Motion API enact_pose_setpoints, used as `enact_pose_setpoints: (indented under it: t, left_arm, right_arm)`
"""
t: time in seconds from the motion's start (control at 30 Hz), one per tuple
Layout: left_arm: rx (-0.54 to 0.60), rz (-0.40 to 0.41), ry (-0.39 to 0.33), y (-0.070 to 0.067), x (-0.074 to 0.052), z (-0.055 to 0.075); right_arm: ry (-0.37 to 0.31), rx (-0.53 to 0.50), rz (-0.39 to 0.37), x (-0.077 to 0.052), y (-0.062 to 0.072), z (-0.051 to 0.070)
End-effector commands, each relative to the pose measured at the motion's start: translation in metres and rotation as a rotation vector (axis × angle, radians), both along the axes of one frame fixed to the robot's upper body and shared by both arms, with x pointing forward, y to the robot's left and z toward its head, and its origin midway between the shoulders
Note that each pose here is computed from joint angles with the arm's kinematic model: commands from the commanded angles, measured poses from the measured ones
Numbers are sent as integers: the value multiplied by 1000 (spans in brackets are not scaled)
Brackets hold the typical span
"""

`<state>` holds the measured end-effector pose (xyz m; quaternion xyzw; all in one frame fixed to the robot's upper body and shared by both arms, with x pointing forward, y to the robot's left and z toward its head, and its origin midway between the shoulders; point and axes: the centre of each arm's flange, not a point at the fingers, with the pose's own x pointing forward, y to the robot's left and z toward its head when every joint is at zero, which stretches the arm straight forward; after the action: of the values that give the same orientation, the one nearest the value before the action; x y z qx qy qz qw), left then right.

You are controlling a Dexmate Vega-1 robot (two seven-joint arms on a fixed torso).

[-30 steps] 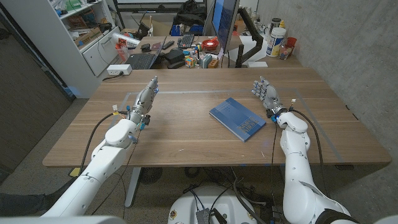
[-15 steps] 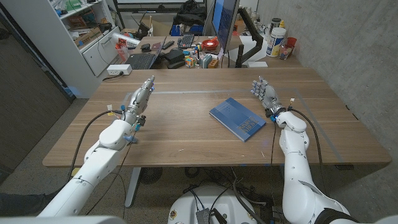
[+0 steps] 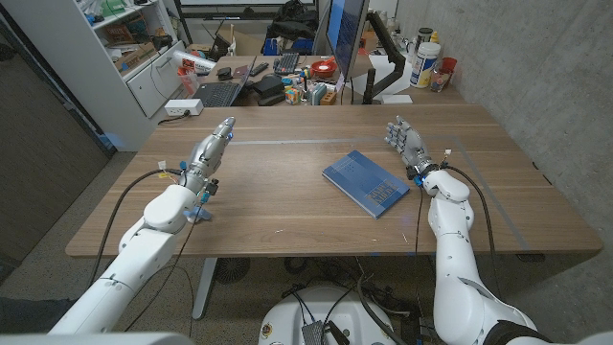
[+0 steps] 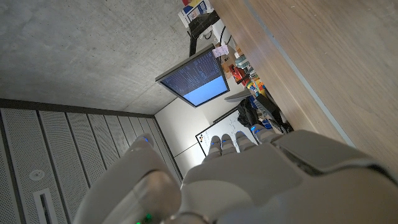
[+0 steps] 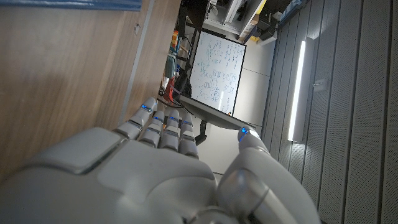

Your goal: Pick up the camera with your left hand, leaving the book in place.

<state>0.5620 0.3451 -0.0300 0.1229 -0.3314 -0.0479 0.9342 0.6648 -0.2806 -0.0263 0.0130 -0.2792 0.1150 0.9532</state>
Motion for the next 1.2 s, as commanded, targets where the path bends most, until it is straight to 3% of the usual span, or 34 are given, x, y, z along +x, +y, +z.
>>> enact_pose_setpoints:
  t: [0.03, 0.73, 1.2]
  left_arm:
    - [45, 4, 10, 7, -6, 2]
    - [80, 76, -8, 24, -33, 5]
    - [120, 103, -3, 29, -50, 7]
  right_arm:
    - [9, -4, 4, 2, 4, -1]
    - [11, -21, 6, 5, 6, 4]
    - [13, -45, -5, 6, 0, 5]
